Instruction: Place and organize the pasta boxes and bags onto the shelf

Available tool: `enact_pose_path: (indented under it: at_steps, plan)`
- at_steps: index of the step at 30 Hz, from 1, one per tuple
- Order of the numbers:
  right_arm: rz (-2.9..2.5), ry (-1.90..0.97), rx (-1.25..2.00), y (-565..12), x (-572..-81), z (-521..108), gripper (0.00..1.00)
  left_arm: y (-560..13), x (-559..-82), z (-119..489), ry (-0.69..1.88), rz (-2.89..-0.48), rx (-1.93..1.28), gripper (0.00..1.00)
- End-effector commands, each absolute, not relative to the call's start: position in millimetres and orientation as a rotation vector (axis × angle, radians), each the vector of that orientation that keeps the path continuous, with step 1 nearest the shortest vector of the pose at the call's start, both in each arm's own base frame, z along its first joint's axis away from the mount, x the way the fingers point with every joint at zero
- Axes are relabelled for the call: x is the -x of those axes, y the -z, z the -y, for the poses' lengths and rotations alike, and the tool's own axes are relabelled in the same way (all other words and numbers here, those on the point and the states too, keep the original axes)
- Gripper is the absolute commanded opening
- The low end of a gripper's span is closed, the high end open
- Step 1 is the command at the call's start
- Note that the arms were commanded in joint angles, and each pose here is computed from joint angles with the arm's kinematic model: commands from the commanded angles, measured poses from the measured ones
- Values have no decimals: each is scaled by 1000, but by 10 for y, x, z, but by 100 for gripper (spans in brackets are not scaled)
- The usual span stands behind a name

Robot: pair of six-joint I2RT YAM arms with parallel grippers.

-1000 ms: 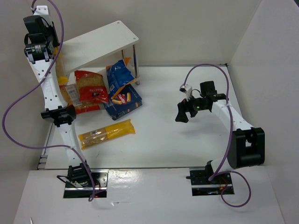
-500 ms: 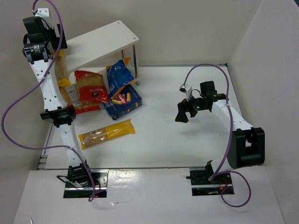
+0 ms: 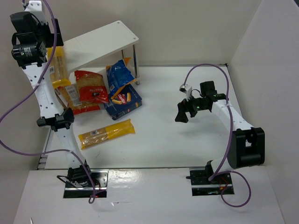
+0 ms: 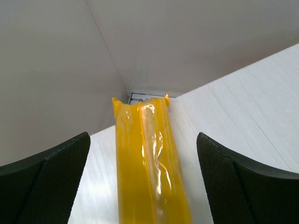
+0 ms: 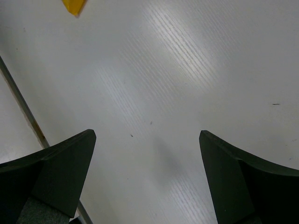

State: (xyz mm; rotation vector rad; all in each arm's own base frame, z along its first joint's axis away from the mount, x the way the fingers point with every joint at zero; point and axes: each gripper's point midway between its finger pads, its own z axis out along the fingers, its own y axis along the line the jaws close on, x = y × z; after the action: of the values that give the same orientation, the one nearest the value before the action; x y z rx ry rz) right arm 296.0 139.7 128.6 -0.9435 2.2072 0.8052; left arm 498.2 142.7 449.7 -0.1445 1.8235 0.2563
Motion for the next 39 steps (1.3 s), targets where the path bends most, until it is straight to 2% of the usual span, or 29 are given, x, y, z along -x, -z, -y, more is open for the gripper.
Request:
enact_pose_path:
  at_steps: [1, 9, 21, 27, 31, 39]
  plan:
    - [-2180, -832, 963, -1345, -2929, -1443, 100, -4781, -4650, -1264, -255, -1796, 93, 100]
    - [-2153, -817, 968, -1410, -2942, -1445, 100, -4999, -4056, -1281, -284, -1809, 35, 100]
    - [-2142, -811, 962, -1464, -2934, -1446, 100, -4915, -3604, -1102, -262, -1911, -34, 100]
    - [-2123, -802, 957, -1526, -2942, -1450, 100, -4994, -3150, -1014, -319, -1912, -55, 100]
    - [-2107, -807, 960, -1565, -2931, -1461, 100, -4929, -2893, -947, -334, -1922, -58, 100]
    - [-2052, -768, 959, -1744, -2928, -1478, 100, -4431, -2379, -814, -357, -1973, -69, 100]
